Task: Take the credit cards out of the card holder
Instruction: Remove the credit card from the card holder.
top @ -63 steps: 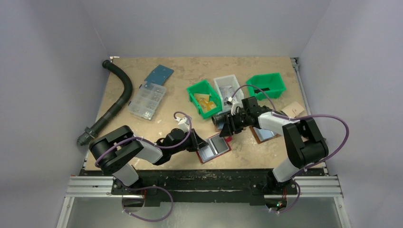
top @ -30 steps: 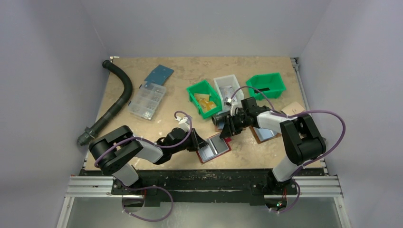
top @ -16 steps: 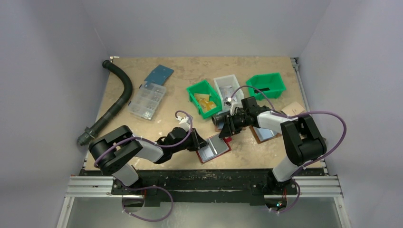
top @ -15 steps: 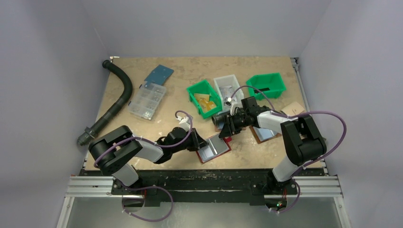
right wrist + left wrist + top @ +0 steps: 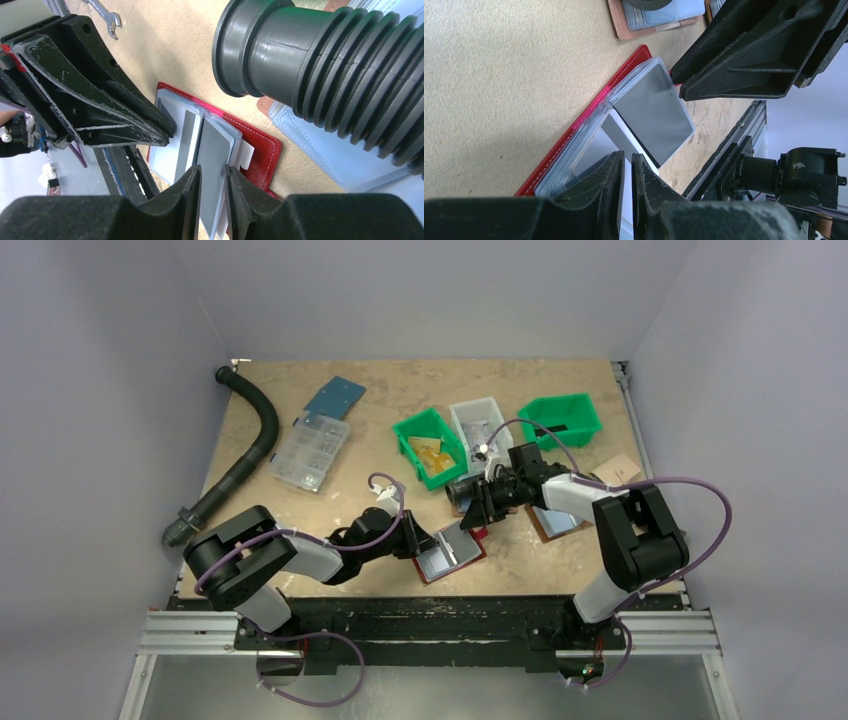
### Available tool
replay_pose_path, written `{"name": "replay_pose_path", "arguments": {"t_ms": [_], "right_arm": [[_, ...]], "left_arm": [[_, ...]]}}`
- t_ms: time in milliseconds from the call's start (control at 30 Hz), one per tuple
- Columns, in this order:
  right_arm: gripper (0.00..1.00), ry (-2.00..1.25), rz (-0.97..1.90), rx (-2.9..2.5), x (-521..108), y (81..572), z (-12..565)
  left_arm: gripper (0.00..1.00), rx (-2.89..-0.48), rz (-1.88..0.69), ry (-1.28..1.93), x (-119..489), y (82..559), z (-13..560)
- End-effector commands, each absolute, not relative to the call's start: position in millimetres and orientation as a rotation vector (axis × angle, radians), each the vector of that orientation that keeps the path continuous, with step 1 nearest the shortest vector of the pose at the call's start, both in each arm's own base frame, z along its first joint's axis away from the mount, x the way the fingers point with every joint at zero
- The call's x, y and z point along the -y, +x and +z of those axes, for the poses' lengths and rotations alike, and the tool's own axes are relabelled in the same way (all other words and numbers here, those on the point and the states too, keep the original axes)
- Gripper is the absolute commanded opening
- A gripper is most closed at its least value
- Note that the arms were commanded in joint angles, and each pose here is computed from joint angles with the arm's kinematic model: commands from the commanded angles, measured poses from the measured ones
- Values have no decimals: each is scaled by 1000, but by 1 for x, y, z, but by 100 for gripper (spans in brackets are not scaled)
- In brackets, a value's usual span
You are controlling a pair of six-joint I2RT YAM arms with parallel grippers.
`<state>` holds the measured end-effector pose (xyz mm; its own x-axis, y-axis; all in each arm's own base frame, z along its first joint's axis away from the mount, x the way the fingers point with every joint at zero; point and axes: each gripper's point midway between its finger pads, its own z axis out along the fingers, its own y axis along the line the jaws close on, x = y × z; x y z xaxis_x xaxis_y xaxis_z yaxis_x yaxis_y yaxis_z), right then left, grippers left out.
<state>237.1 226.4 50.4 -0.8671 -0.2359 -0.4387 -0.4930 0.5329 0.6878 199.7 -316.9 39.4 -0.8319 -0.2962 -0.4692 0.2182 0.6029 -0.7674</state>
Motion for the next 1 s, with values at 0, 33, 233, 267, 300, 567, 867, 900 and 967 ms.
{"name": "replay_pose_path", "arguments": {"t_ms": [0,33,233,267,300,567,867,900,967], "right_arm": [[31,-627,1281,-2412,-233,244,72],[31,-628,1287,-2410,-233,243,73],[32,-605,1245,-2434,-230,247,67],[33,-602,1237,-2440,-230,247,65],[33,-604,1251,-2439,-231,246,66],[43,-580,1338,-2449,-235,237,68],[42,-566,1349,-2487,-234,233,60],[38,-571,1389,-2478,-236,230,64],[34,-587,1495,-2441,-242,223,75]], "left_arm": [[16,-2226,-1210,-10,321,199,50],[15,-2225,-1209,-8,321,199,51],[16,-2226,-1203,-5,321,200,49],[15,-2226,-1204,-4,321,200,49],[16,-2226,-1202,-3,321,200,49],[16,-2234,-1209,-1,323,199,47],[16,-2224,-1221,9,326,200,50],[16,-2222,-1222,9,326,200,50],[16,-2219,-1223,10,326,201,51]]}}
